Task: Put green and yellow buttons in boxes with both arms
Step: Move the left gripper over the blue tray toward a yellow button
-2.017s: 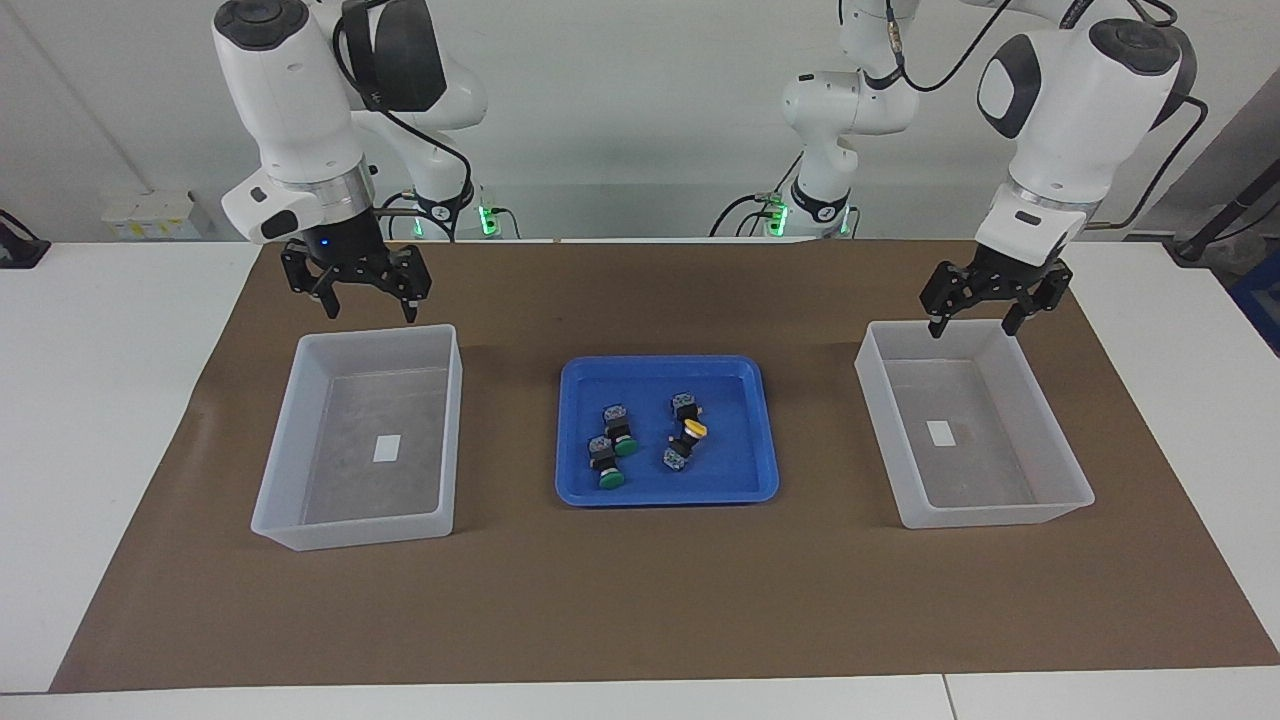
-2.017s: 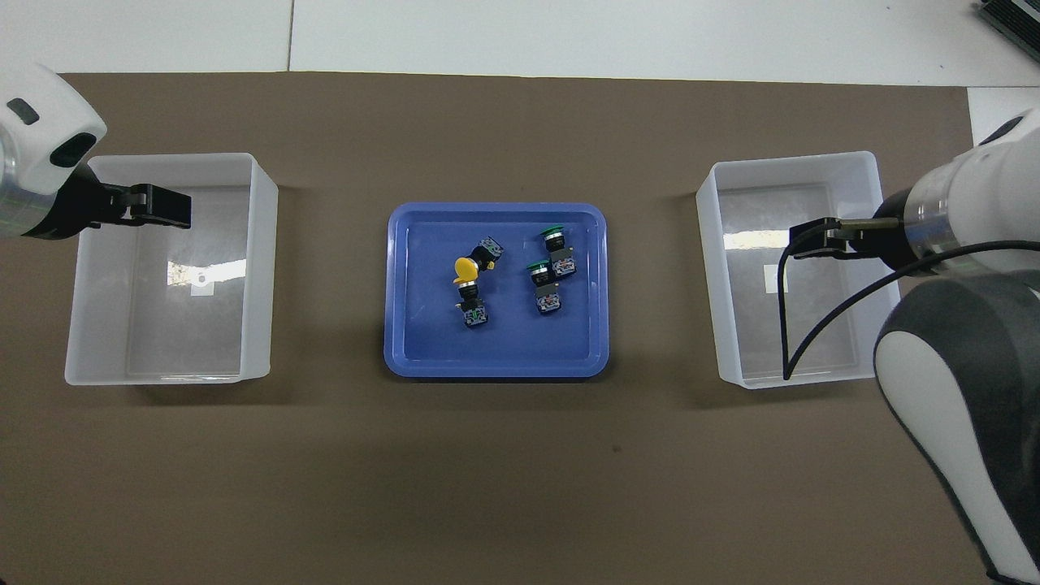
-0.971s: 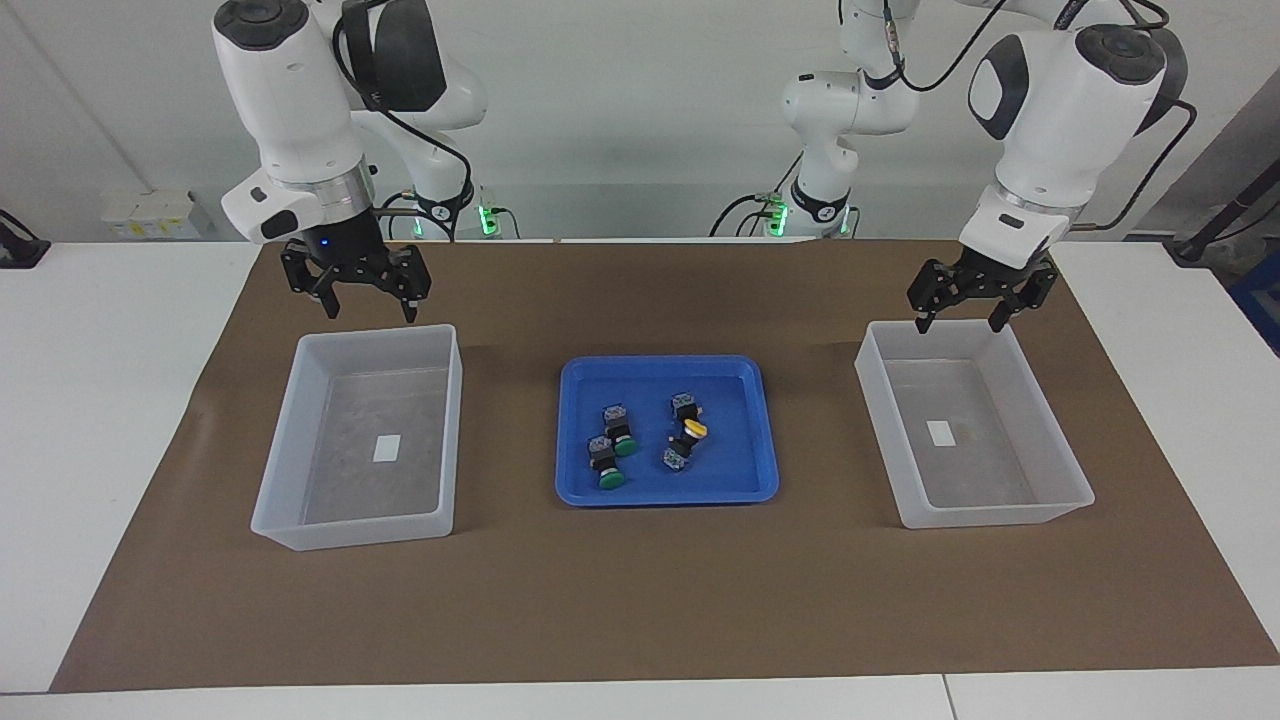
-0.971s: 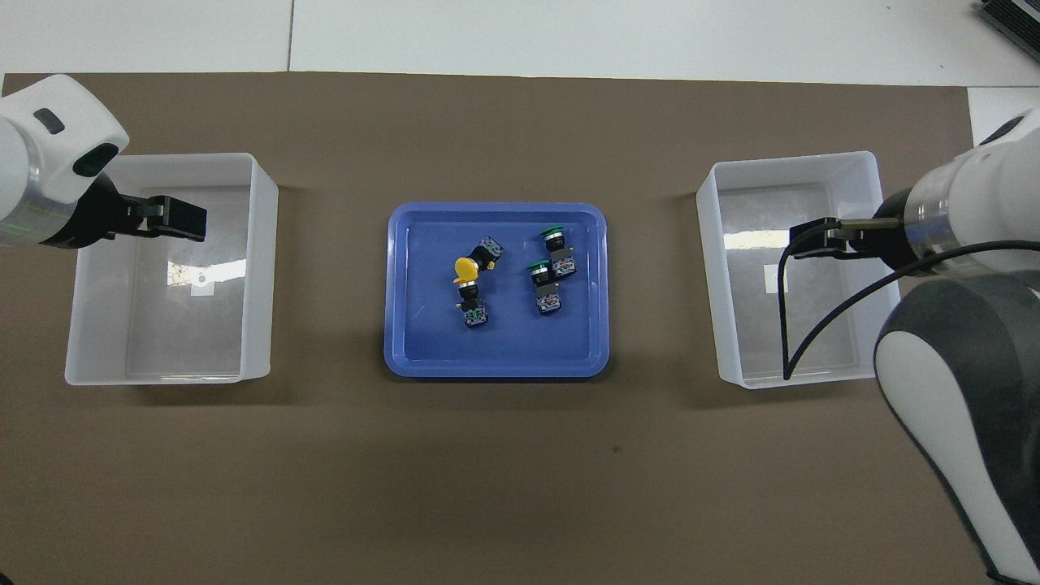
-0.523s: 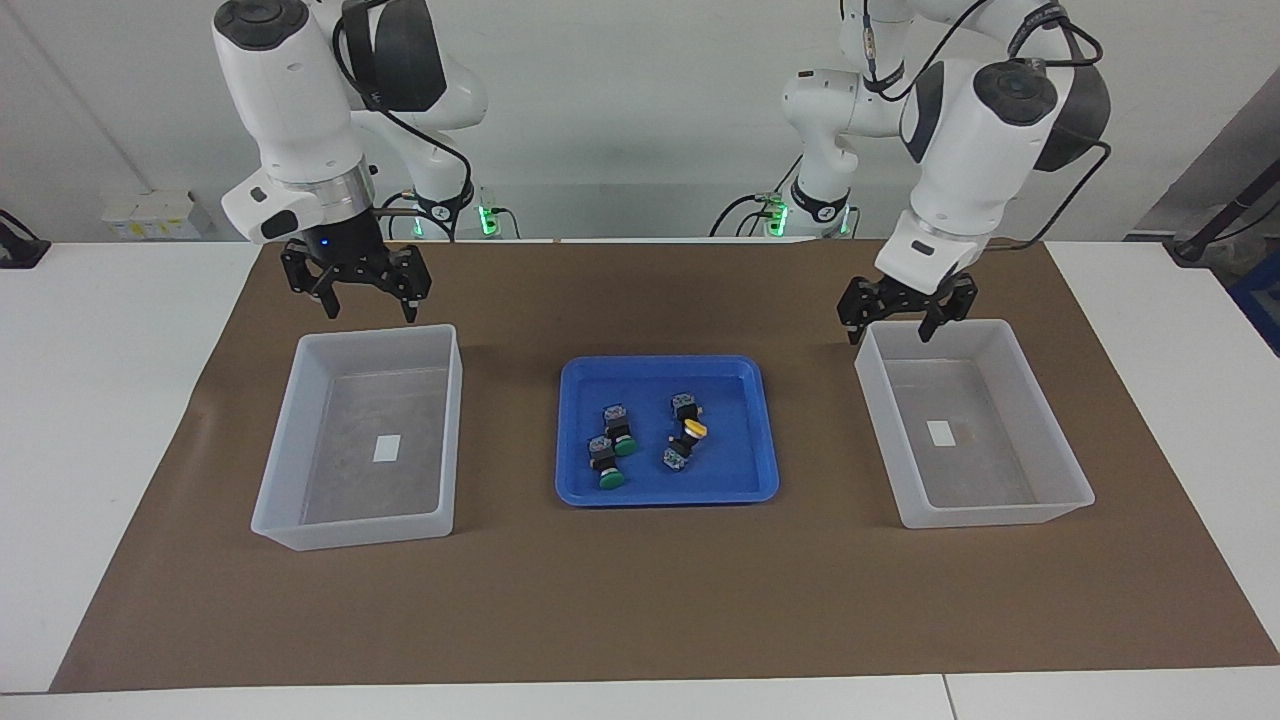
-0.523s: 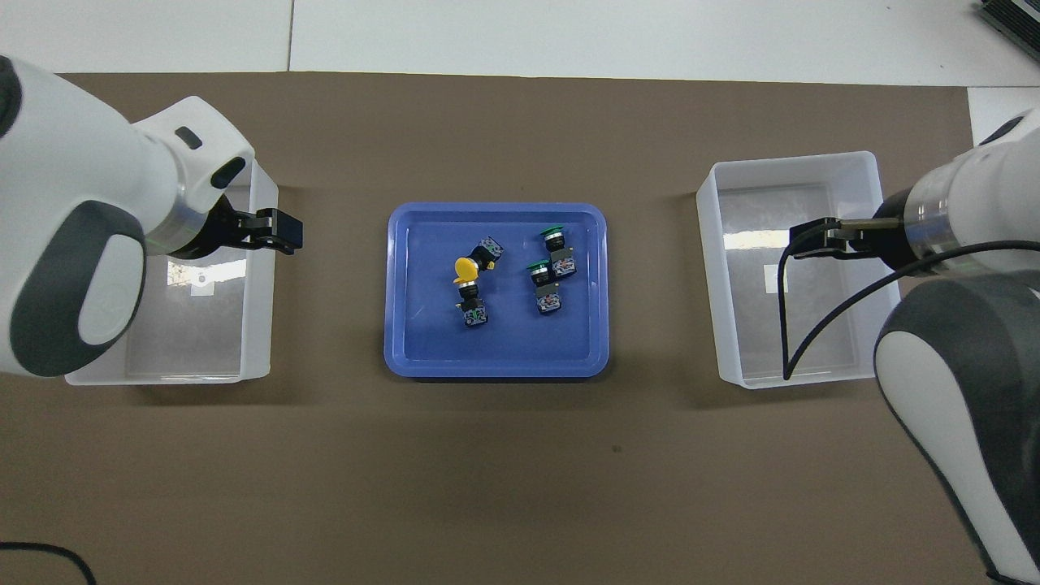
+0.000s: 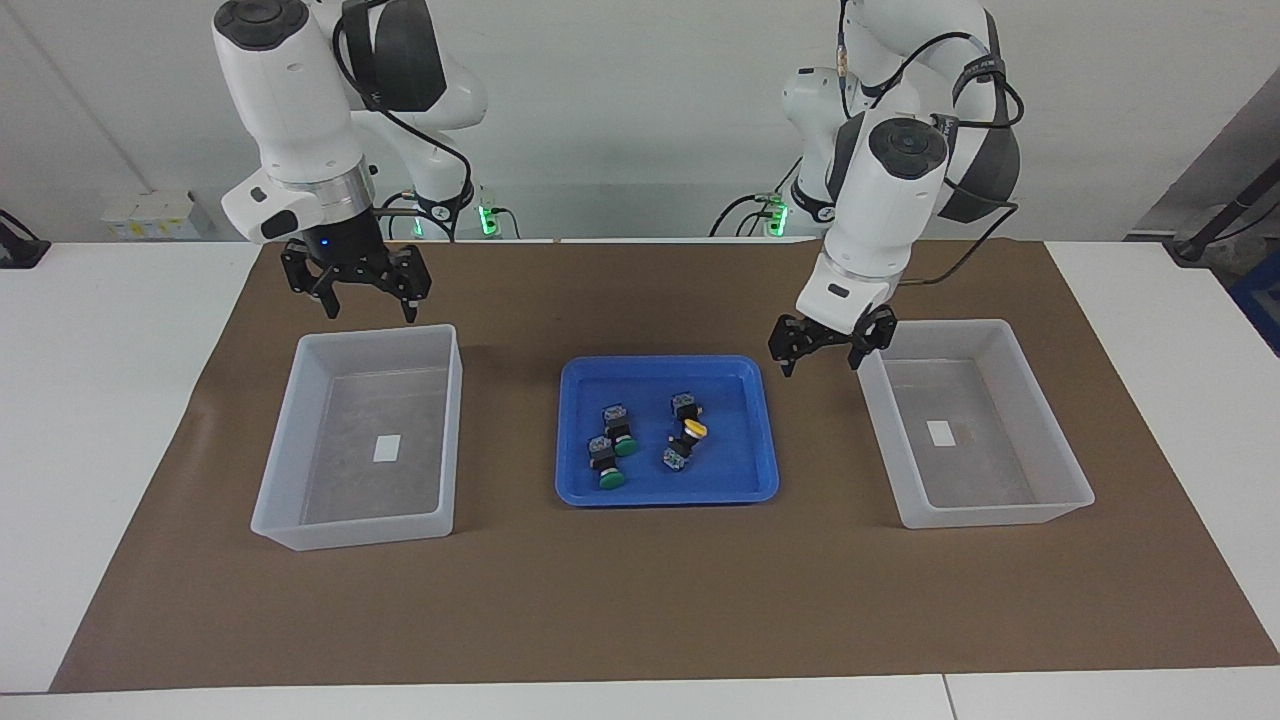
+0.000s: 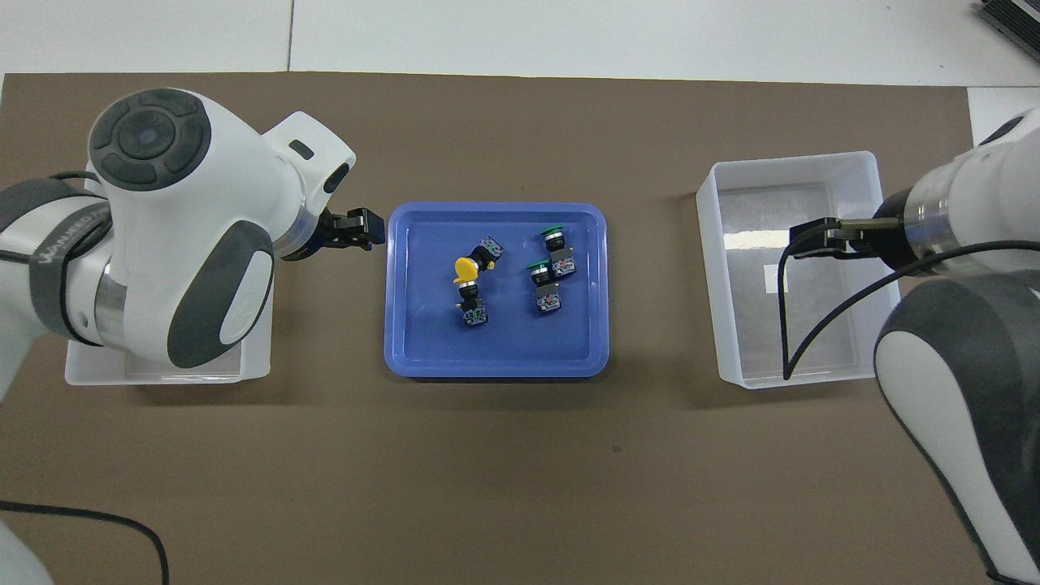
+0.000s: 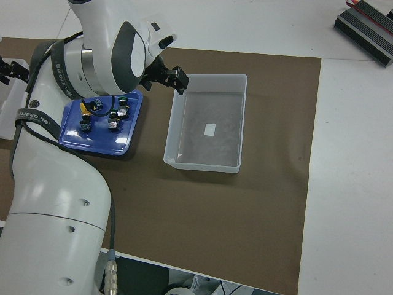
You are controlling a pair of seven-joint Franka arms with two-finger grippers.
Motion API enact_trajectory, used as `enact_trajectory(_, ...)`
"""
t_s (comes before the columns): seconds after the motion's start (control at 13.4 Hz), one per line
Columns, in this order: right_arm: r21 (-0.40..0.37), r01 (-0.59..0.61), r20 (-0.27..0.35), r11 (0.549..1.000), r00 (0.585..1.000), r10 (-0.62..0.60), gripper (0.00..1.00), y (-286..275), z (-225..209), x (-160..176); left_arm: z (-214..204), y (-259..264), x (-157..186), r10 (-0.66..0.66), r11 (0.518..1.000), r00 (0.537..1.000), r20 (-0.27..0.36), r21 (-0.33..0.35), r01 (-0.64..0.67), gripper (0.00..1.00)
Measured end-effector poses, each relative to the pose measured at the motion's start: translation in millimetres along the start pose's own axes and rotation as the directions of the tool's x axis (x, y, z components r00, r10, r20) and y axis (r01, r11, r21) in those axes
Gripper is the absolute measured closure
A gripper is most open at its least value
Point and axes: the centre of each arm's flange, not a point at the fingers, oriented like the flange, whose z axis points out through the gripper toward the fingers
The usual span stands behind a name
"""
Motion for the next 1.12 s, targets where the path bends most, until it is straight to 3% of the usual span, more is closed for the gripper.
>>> enact_trajectory(0.22,0.0,0.0,0.0,1.0,1.0,0.0,0.0,0.0,0.0,0.0,17.1,29.9,-5.1,-0.029,0.999,0.999,-0.013,-0.023,0.029,0.0)
enact_trajectory(0.52,0.0,0.0,0.0,1.0,1.0,0.0,0.0,0.0,0.0,0.0,71.2,91.8,-17.2,-0.069,0.997,0.997,-0.026,-0.046,0.068,0.0)
enact_trajectory(0.82,0.0,0.0,0.0,1.0,1.0,0.0,0.0,0.0,0.0,0.0,111.7,105.1,-9.6,-0.07,0.996,0.996,-0.049,-0.063,0.067,0.0)
enact_trajectory(1.12,0.0,0.0,0.0,1.0,1.0,0.0,0.0,0.0,0.0,0.0,121.8,112.5,-5.1,-0.065,0.996,0.996,-0.058,-0.071,0.06,0.0)
